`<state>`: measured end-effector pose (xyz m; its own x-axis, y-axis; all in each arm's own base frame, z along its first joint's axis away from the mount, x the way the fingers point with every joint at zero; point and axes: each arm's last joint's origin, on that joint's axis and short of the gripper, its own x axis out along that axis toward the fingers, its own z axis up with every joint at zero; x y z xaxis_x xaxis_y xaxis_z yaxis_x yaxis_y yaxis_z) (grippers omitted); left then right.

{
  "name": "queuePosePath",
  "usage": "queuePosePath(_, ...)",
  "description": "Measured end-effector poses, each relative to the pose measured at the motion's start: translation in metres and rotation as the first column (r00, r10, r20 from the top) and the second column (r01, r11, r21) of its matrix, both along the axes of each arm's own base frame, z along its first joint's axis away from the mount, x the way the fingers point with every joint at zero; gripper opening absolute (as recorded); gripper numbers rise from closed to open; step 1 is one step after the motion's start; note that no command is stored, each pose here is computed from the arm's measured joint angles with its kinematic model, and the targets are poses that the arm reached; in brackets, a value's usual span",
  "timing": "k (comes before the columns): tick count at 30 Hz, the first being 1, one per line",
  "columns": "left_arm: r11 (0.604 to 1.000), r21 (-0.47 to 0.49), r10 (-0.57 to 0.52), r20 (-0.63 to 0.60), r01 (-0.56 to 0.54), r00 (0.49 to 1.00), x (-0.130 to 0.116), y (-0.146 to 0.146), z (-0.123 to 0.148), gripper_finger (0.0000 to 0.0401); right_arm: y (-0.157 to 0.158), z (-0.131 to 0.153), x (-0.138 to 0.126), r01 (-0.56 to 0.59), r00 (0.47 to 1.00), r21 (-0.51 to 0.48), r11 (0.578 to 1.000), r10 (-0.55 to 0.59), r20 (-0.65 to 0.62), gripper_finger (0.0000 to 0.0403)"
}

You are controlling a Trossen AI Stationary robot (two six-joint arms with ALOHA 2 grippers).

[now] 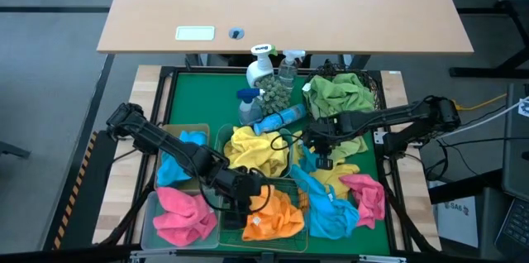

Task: Sort microfiber towel by color & place in baskets
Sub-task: Put the orange microfiber towel into the gold wire basket, then put the blue microfiber towel into the orange bin

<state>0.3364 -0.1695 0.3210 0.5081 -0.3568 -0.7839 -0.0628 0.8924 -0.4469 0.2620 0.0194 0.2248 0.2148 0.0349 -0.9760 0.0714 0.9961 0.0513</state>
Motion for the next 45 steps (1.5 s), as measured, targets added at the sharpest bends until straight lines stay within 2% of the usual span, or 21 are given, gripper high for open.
queuePosePath(6,0.982,0.077,0.177,-0.089,-0.170,0.980,-0.004,0.009,-0.008,0.0113,0.000,0.000,-0.001,0.000,1.000,0.000,1.000,0.000,-0.006,0.0015)
queuePosePath(11,0.961,0.132,0.274,-0.322,-0.244,0.906,-0.019,0.014,-0.021,0.0113,0.000,0.000,-0.003,0.000,1.000,-0.002,1.000,0.000,-0.027,0.0005)
queuePosePath(14,0.959,0.165,0.277,-0.355,-0.231,0.893,-0.024,0.014,-0.022,0.0113,0.000,0.000,-0.003,0.000,1.000,-0.002,1.000,0.000,-0.026,0.0006)
queuePosePath(19,0.967,0.177,0.222,-0.246,-0.182,0.943,-0.017,0.011,-0.020,0.0113,0.000,0.011,0.000,-0.006,1.000,-0.002,1.000,0.006,-0.015,0.0003)
queuePosePath(24,0.956,0.195,0.236,-0.060,-0.220,0.970,-0.002,0.015,-0.014,0.0113,0.000,0.043,0.001,-0.028,1.000,-0.006,1.000,0.028,0.012,0.0004)
queuePosePath(28,0.907,0.286,0.266,0.181,-0.309,0.947,0.014,0.022,-0.005,0.0113,0.000,0.072,0.003,-0.046,0.997,-0.009,0.999,0.047,0.069,0.0002)
queuePosePath(33,0.807,0.427,0.231,0.405,-0.406,0.885,0.030,0.037,0.008,0.0113,0.001,0.107,0.006,-0.055,0.982,-0.010,0.998,0.056,0.180,0.0004)
queuePosePath(38,0.776,0.496,0.132,0.475,-0.389,0.870,0.042,0.051,0.016,0.0113,0.001,0.134,0.008,-0.091,0.956,-0.028,0.995,0.095,0.277,0.0003)
queuePosePath(45,0.743,0.530,0.110,0.506,-0.409,0.855,0.052,0.074,0.020,0.0113,0.002,0.150,0.010,-0.114,0.932,-0.003,0.993,0.108,0.346,0.0004)
